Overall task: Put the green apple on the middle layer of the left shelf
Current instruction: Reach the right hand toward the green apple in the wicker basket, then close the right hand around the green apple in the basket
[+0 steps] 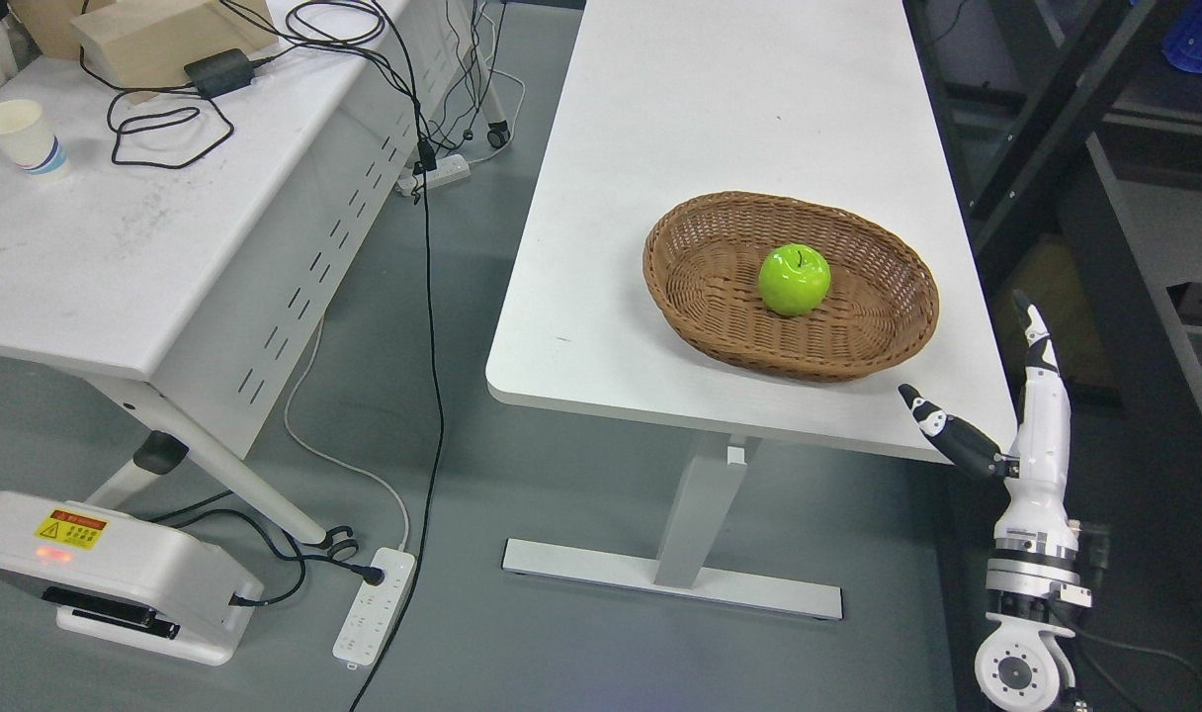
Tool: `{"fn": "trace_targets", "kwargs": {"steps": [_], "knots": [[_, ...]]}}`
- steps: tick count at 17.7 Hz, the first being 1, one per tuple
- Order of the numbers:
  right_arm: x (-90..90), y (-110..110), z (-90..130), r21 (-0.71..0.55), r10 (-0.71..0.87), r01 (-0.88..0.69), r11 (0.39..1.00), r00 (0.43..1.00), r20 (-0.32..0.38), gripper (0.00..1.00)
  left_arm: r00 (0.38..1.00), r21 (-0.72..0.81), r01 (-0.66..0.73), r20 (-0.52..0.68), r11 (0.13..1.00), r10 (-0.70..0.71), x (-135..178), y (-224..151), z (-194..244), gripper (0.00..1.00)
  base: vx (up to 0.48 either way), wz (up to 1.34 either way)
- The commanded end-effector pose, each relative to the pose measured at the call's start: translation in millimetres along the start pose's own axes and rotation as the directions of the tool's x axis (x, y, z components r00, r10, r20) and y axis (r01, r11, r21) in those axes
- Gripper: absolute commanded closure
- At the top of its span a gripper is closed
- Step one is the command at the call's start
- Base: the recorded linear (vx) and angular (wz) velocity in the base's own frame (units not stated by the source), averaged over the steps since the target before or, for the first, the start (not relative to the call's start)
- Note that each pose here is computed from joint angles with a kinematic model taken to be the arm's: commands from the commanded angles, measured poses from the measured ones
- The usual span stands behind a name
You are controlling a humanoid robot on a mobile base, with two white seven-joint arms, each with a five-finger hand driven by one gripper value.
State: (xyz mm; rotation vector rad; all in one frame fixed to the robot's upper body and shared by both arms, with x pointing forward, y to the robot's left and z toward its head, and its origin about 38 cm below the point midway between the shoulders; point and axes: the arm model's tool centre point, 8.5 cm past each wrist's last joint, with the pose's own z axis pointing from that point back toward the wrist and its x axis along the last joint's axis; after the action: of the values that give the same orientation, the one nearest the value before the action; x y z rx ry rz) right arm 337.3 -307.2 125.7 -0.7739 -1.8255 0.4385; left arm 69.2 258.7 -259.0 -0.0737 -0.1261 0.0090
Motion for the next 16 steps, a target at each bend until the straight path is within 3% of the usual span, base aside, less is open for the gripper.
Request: {"fn": "trace_targets", "kwargs": {"steps": [1, 6, 9, 13, 16], "knots": [[1.2, -5, -11, 0.111, 0.108, -0.108, 0.988, 0.994, 0.006, 0.01, 1.0, 0.018, 0.001, 0.0, 1.0, -0.001, 0, 11, 2, 0.0, 0.238, 0.2], [4.1, 13, -16, 0.219, 0.153, -0.147, 0.965, 0.988, -0.01, 0.02, 1.0, 0.018, 0.001, 0.0, 1.0, -0.001, 0, 11, 2, 0.0, 0.21, 0.1], [11.8, 36, -13, 0.299, 0.237, -0.239, 0.924, 0.971, 0.043, 0.02, 1.0, 0.018, 0.001, 0.0, 1.0, -0.001, 0, 11, 2, 0.0, 0.191, 0.01], [16.7, 58, -1, 0.407, 0.218, -0.23, 0.884, 0.973, 0.075, 0.01, 1.0, 0.018, 0.001, 0.0, 1.0, -0.001, 0, 11, 2, 0.0, 0.159, 0.01], [29.7, 83, 15, 0.499, 0.172, -0.225, 0.837, 0.974, 0.149, 0.01, 1.0, 0.018, 0.001, 0.0, 1.0, -0.001, 0, 11, 2, 0.0, 0.12, 0.01]]}}
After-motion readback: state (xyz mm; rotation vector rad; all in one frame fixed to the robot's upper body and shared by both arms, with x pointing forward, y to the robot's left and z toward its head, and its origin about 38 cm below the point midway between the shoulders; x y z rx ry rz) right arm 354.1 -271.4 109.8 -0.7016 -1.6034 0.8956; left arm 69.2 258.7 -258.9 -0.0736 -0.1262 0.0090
